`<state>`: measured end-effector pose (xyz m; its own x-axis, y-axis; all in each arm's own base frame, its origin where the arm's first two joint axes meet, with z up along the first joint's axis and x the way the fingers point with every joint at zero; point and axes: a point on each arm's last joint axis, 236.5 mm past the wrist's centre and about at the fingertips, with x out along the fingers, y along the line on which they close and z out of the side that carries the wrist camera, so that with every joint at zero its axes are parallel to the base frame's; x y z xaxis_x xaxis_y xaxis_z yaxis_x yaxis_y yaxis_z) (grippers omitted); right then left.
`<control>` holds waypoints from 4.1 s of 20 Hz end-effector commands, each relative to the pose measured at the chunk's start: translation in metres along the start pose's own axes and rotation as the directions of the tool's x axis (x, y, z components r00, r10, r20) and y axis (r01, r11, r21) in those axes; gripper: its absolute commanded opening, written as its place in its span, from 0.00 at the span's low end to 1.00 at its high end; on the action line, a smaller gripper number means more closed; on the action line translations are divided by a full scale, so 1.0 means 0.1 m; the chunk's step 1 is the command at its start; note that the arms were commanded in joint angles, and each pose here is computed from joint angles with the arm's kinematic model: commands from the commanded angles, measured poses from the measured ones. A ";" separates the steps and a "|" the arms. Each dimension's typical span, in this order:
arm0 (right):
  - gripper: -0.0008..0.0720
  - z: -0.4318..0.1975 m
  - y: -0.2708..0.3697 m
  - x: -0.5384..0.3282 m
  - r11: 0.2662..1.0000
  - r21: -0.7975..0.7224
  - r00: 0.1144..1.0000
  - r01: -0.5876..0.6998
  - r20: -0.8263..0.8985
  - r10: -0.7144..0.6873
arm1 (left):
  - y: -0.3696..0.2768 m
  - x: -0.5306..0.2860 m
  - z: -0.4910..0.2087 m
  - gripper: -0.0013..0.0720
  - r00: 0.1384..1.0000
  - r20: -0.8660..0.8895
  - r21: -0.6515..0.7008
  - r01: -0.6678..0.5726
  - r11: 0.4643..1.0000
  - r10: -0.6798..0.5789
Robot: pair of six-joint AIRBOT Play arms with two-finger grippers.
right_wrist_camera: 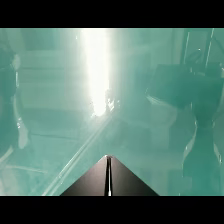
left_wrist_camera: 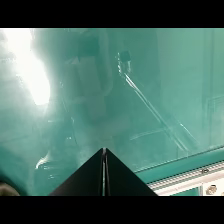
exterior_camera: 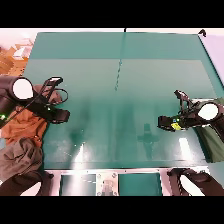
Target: Fold the shirts.
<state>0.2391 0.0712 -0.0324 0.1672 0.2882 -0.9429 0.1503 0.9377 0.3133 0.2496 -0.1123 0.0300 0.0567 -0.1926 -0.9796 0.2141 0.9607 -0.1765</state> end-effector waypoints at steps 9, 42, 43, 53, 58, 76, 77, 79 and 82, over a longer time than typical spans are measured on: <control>0.03 0.06 0.01 0.00 1.000 0.000 1.000 -0.003 0.025 0.003 | -0.10 -0.03 0.33 0.05 0.989 0.139 -0.003 0.044 0.999 -0.043; 0.03 0.66 0.14 -0.50 0.998 -0.004 0.973 -0.062 0.220 0.061 | 0.43 -1.91 2.47 0.05 0.705 0.689 0.050 -0.282 0.958 0.171; 0.03 0.76 0.11 -0.60 0.998 -0.005 0.966 -0.059 0.252 0.059 | 0.09 -2.05 2.42 0.05 0.697 0.711 0.104 -0.237 0.966 0.094; 0.03 1.03 -0.07 -1.04 0.999 0.012 0.937 -0.041 0.349 0.034 | -2.19 -1.83 1.71 0.05 0.745 0.541 0.451 0.135 0.882 -0.390; 0.05 0.99 -0.07 -1.02 0.999 0.012 0.944 -0.040 0.329 0.034 | -2.51 -0.39 1.06 0.48 0.892 0.099 0.377 0.377 0.846 -0.442; 0.59 1.05 0.18 0.79 0.890 0.249 0.907 -0.383 -0.078 0.413 | -1.15 0.32 1.39 0.95 0.971 0.126 0.168 0.183 0.969 -0.206; 0.56 1.07 0.24 0.83 0.870 0.261 0.890 -0.419 -0.073 0.450 | -1.06 0.38 1.43 0.95 0.975 0.143 0.170 0.144 0.975 -0.170; 0.35 1.17 0.38 0.85 0.828 0.253 0.850 -0.500 -0.037 0.525 | -0.94 0.44 1.46 0.95 0.982 0.146 0.173 0.092 0.981 -0.118; 0.03 1.38 0.57 0.66 0.789 0.150 0.800 -0.595 0.019 0.600 | -0.83 0.40 1.52 0.95 0.982 0.161 0.160 0.074 0.984 -0.100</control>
<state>0.3736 0.1044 -0.0801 0.1874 0.7280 -0.6595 0.2530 0.6130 0.7485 0.3676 -0.2430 0.0229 0.1423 -0.3534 -0.9246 0.3811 0.8816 -0.2783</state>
